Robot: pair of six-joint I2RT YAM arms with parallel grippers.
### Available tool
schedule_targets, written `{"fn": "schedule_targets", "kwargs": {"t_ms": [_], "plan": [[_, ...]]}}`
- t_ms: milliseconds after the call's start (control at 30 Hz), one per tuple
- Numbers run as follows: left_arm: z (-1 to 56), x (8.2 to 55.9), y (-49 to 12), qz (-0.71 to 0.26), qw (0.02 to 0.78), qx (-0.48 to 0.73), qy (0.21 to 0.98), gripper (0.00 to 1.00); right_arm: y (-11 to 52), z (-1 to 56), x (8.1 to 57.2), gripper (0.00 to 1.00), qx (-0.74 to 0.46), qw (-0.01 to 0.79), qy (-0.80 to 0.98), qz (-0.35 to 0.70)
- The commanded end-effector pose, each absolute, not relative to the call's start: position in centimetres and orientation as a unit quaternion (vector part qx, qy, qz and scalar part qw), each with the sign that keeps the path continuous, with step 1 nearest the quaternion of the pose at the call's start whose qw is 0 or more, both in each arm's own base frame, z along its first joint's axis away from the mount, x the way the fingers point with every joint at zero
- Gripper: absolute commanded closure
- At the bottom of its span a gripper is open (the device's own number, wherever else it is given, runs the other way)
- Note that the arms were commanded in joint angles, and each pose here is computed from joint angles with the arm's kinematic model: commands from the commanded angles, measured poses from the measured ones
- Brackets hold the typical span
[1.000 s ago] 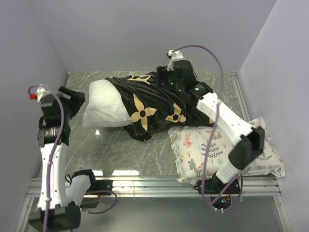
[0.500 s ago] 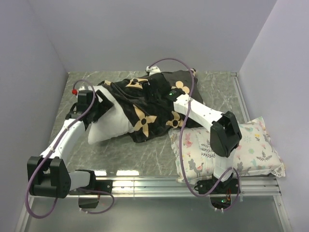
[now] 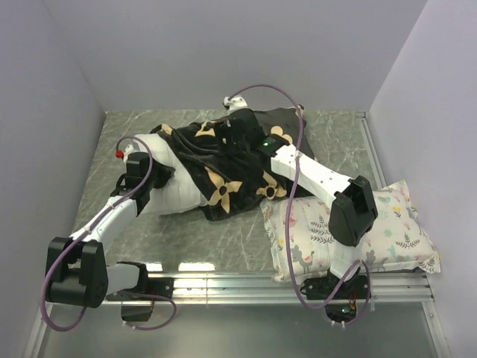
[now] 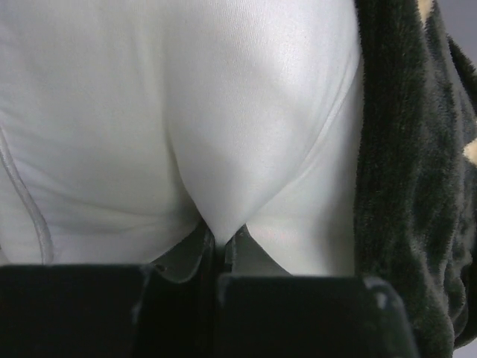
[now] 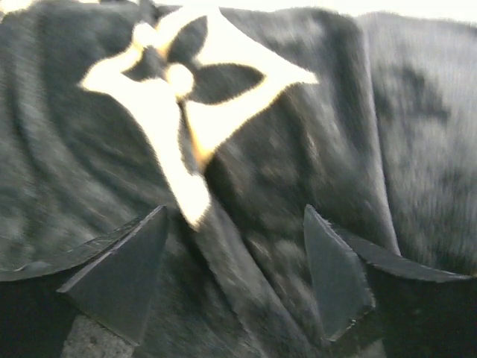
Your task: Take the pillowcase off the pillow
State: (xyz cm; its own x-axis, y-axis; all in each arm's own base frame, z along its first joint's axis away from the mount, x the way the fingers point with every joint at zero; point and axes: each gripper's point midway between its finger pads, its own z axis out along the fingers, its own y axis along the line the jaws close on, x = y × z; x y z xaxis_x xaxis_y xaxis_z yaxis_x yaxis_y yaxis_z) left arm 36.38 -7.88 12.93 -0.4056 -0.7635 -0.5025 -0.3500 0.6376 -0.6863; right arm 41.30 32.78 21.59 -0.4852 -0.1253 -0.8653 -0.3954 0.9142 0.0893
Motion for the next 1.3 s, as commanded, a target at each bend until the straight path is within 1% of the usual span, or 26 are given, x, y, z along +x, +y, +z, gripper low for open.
{"fn": "schedule_targets", "kwargs": {"t_ms": [0, 67, 200, 233, 267, 333, 500, 567, 600, 633, 667, 733, 800, 933, 967, 1033, 1067, 1167, 1267], "plan": [[5.2, 30.8, -8.7, -0.188, 0.301, -0.352, 0.866, 1.00, 35.6, 25.7, 42.3, 0.18, -0.191, 0.533, 0.814, 0.129], [5.0, 30.4, -8.9, -0.187, 0.296, -0.349, 0.869, 1.00, 37.3, 25.4, 42.2, 0.17, -0.211, 0.532, 0.811, 0.122], [5.2, 29.7, -9.4, -0.190, 0.294, -0.341, 0.873, 1.00, 40.5, 24.1, 44.0, 0.14, -0.227, 0.532, 0.810, 0.092], [5.2, 29.6, -9.4, -0.189, 0.295, -0.340, 0.873, 1.00, 40.4, 23.9, 44.7, 0.14, -0.216, 0.532, 0.815, 0.077], [5.5, 29.6, -8.9, -0.179, 0.306, -0.344, 0.870, 1.00, 40.2, 22.9, 44.7, 0.14, -0.218, 0.515, 0.827, 0.062], [5.8, 29.5, -8.8, -0.179, 0.308, -0.343, 0.869, 1.00, 40.2, 22.5, 45.9, 0.14, -0.200, 0.517, 0.831, 0.041], [6.8, 29.4, -8.5, -0.180, 0.321, -0.342, 0.864, 1.00, 37.3, 22.0, 46.8, 0.15, -0.155, 0.508, 0.847, -0.010], [7.0, 29.4, -8.5, -0.181, 0.323, -0.344, 0.863, 1.00, 36.5, 21.9, 47.0, 0.21, -0.150, 0.503, 0.851, -0.012], [7.0, 29.3, -8.5, -0.181, 0.323, -0.344, 0.863, 1.00, 35.6, 21.9, 47.3, 0.26, -0.145, 0.499, 0.854, -0.013], [7.0, 29.2, -8.4, -0.180, 0.324, -0.346, 0.862, 1.00, 35.3, 21.8, 47.4, 0.52, -0.143, 0.497, 0.856, -0.012], [7.4, 29.3, -8.4, -0.184, 0.329, -0.347, 0.859, 1.00, 34.6, 21.7, 47.5, 0.72, -0.138, 0.495, 0.858, -0.017], [7.6, 29.2, -8.3, -0.182, 0.332, -0.350, 0.857, 1.00, 33.0, 22.2, 48.1, 1.00, -0.124, 0.494, 0.860, -0.025], [8.0, 29.3, -8.1, -0.180, 0.337, -0.351, 0.855, 1.00, 31.3, 22.8, 48.4, 1.00, -0.103, 0.496, 0.862, -0.031], [9.0, 28.9, -7.4, -0.168, 0.348, -0.357, 0.850, 1.00, 25.4, 24.6, 50.1, 1.00, -0.027, 0.502, 0.863, -0.050], [9.5, 28.6, -7.0, -0.163, 0.355, -0.361, 0.847, 1.00, 21.9, 25.2, 51.1, 1.00, 0.008, 0.499, 0.864, -0.057], [10.4, 28.4, -6.5, -0.158, 0.366, -0.364, 0.841, 1.00, 19.1, 25.3, 51.8, 1.00, 0.051, 0.489, 0.870, -0.036], [11.1, 28.0, -5.9, -0.148, 0.375, -0.365, 0.839, 1.00, 15.5, 25.3, 52.8, 1.00, 0.086, 0.486, 0.869, -0.040], [12.8, 27.7, -4.4, -0.128, 0.400, -0.372, 0.828, 1.00, 11.3, 24.9, 52.9, 1.00, 0.131, 0.476, 0.869, -0.014], [13.5, 27.6, -3.9, -0.128, 0.408, -0.381, 0.819, 1.00, 11.4, 24.8, 52.4, 1.00, 0.134, 0.478, 0.868, 0.020]]}}
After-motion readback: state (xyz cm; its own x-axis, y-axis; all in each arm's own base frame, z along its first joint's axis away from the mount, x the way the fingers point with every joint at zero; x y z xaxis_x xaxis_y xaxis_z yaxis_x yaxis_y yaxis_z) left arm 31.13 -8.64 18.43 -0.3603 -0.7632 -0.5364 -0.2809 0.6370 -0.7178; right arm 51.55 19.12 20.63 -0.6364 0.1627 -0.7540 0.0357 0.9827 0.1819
